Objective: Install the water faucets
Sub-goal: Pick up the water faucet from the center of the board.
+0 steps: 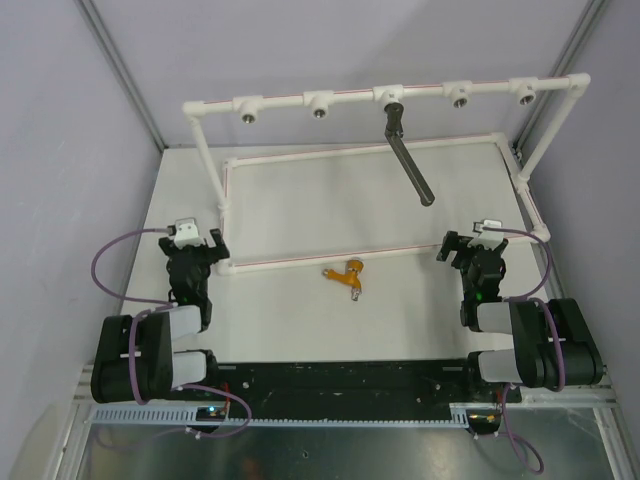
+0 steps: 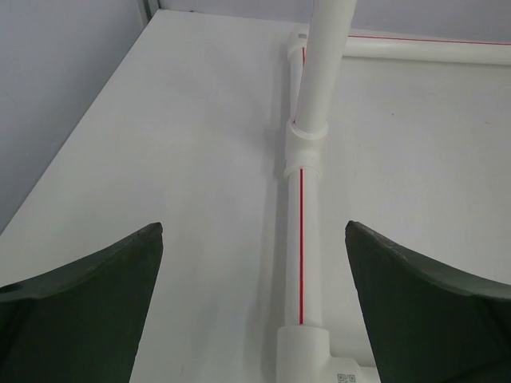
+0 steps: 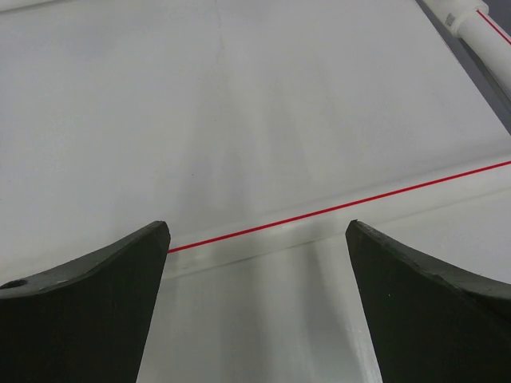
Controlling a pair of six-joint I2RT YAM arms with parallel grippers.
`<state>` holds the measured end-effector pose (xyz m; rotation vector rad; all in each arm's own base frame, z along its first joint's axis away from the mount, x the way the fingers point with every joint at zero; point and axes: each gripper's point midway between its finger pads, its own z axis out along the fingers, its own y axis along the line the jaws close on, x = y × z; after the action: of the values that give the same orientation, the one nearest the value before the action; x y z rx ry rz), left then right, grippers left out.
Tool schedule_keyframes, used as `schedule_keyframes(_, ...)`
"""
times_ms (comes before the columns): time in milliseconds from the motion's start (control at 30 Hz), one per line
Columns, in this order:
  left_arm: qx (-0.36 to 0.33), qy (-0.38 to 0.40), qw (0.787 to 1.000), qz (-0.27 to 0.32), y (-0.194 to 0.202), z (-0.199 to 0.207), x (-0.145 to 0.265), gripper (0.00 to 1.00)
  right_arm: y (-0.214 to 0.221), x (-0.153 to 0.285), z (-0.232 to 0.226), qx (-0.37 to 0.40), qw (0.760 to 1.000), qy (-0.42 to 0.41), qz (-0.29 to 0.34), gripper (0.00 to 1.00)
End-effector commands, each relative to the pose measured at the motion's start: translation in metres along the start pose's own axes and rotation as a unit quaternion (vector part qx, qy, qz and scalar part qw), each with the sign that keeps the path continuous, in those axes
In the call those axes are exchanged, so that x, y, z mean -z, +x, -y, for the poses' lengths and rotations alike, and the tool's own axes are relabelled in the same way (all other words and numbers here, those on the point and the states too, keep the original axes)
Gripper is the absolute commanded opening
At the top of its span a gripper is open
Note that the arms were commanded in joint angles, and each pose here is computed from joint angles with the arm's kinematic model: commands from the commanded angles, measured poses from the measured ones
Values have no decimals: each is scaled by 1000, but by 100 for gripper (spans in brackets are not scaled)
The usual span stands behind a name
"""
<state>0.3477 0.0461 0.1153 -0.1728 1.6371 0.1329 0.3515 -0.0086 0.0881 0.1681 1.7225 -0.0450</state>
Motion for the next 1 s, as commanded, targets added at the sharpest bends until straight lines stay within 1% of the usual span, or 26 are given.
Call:
schedule_keyframes(0,-2,21,999,36,-20,5,-3,100,-22,-8,0,-2,999,3,33,99)
schedule_keyframes(233,-2,23,999,36,-20,6,-3,100,-22,-11,12,-22,999,31,28,99)
schedule_keyframes(767,-2,22,999,36,-21,6,-3,100,-22,-11,14,-28,999,33,28,99)
schedule_keyframes(800,-2,19,999,37,-21,6,-4,100,-24,-10,16,-33,998,38,31,99)
schedule_keyframes(867,11,-26,999,34,-28,-7,-6,100,-27,-8,18,-44,998,42,37,99)
schedule_keyframes(900,19,-54,998,18,-28,-16,-5,100,-28,-6,20,-49,997,45,38,99)
schedule_keyframes(933,24,-70,997,14,-38,-21,-8,100,-31,-4,24,-52,996,49,43,99)
schedule_keyframes(967,16,-74,997,-5,-41,-22,-8,100,-33,-2,26,-53,996,52,48,99)
